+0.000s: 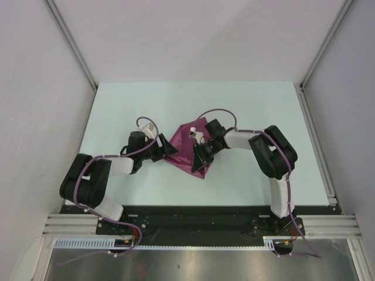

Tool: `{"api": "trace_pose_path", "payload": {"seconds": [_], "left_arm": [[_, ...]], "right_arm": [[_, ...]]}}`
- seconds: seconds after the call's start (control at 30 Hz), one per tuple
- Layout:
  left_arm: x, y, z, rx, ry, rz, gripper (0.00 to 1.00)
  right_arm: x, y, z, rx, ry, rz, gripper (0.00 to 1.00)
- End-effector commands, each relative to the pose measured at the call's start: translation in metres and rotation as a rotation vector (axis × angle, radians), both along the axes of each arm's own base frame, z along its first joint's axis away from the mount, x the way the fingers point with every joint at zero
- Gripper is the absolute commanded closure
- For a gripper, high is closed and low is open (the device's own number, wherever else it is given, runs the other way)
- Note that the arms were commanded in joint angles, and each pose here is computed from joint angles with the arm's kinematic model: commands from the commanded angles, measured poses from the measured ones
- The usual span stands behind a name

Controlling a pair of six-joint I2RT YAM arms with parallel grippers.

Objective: Fold the napkin, place the utensils inside, and roll it up
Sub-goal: Roll the napkin with the utensil

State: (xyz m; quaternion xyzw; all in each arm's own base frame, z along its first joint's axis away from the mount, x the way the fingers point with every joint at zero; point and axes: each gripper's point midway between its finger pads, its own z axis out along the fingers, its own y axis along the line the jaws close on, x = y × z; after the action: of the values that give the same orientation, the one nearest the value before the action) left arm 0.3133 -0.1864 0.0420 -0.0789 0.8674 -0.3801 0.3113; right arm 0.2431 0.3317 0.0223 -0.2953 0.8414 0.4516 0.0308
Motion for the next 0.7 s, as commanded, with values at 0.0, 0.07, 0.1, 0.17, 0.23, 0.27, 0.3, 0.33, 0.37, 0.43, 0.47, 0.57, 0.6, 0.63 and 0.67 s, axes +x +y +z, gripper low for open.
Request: {"api": "trace_pose_path", "payload": {"seconds": [0.0, 0.07, 0.1, 0.17, 0.23, 0.27, 0.3, 0.33, 0.37, 0.43, 0.47, 0.57, 0.6, 0.63, 0.67], "left_arm": [[-0.011, 0.034, -0.047, 0.169, 0.121, 0.078, 0.20], [-0.010, 0.033, -0.046, 0.166, 0.121, 0.077, 0.20], [-0.010, 0.033, -0.047, 0.165, 0.124, 0.075, 0.20], [-0.010, 0.033, -0.047, 0.164, 0.124, 0.076, 0.20], [-0.011, 0.033, -0.047, 0.164, 0.126, 0.074, 0.20], [-0.011, 0.033, -0.047, 0.164, 0.127, 0.075, 0.20], [-0.011, 0.033, -0.047, 0.164, 0.128, 0.075, 0.20], [-0.010, 0.033, -0.046, 0.164, 0.123, 0.074, 0.20], [-0.011, 0.033, -0.047, 0.164, 0.126, 0.074, 0.20], [-0.011, 0.033, -0.047, 0.164, 0.127, 0.075, 0.20], [-0.011, 0.033, -0.046, 0.163, 0.125, 0.073, 0.20], [-0.011, 0.032, -0.046, 0.162, 0.123, 0.072, 0.20], [-0.011, 0.032, -0.046, 0.161, 0.124, 0.070, 0.20], [-0.011, 0.032, -0.046, 0.160, 0.123, 0.070, 0.20], [-0.010, 0.032, -0.045, 0.159, 0.122, 0.067, 0.20]], "right_arm": [[0.017, -0.015, 0.027, -0.024, -0.073, -0.072, 0.62], [0.024, -0.016, 0.050, -0.013, -0.137, -0.100, 0.57], [0.025, -0.016, 0.057, -0.009, -0.155, -0.108, 0.53], [0.028, -0.016, 0.073, -0.003, -0.206, -0.128, 0.51], [0.025, -0.011, 0.094, 0.017, -0.272, -0.137, 0.49], [0.021, -0.008, 0.099, 0.020, -0.278, -0.135, 0.48], [0.016, -0.005, 0.105, 0.021, -0.293, -0.130, 0.48], [0.006, 0.002, 0.105, 0.018, -0.293, -0.106, 0.48], [-0.001, 0.005, 0.102, 0.005, -0.283, -0.096, 0.48], [-0.017, 0.015, 0.095, -0.016, -0.278, -0.066, 0.47], [-0.023, 0.018, 0.091, -0.018, -0.268, -0.063, 0.47], [-0.038, 0.031, 0.080, -0.029, -0.292, -0.056, 0.48], [-0.035, 0.033, 0.075, -0.055, -0.328, -0.079, 0.47], [-0.033, 0.039, 0.076, -0.048, -0.371, -0.082, 0.47], [-0.039, 0.045, 0.075, -0.053, -0.406, -0.069, 0.46]]}}
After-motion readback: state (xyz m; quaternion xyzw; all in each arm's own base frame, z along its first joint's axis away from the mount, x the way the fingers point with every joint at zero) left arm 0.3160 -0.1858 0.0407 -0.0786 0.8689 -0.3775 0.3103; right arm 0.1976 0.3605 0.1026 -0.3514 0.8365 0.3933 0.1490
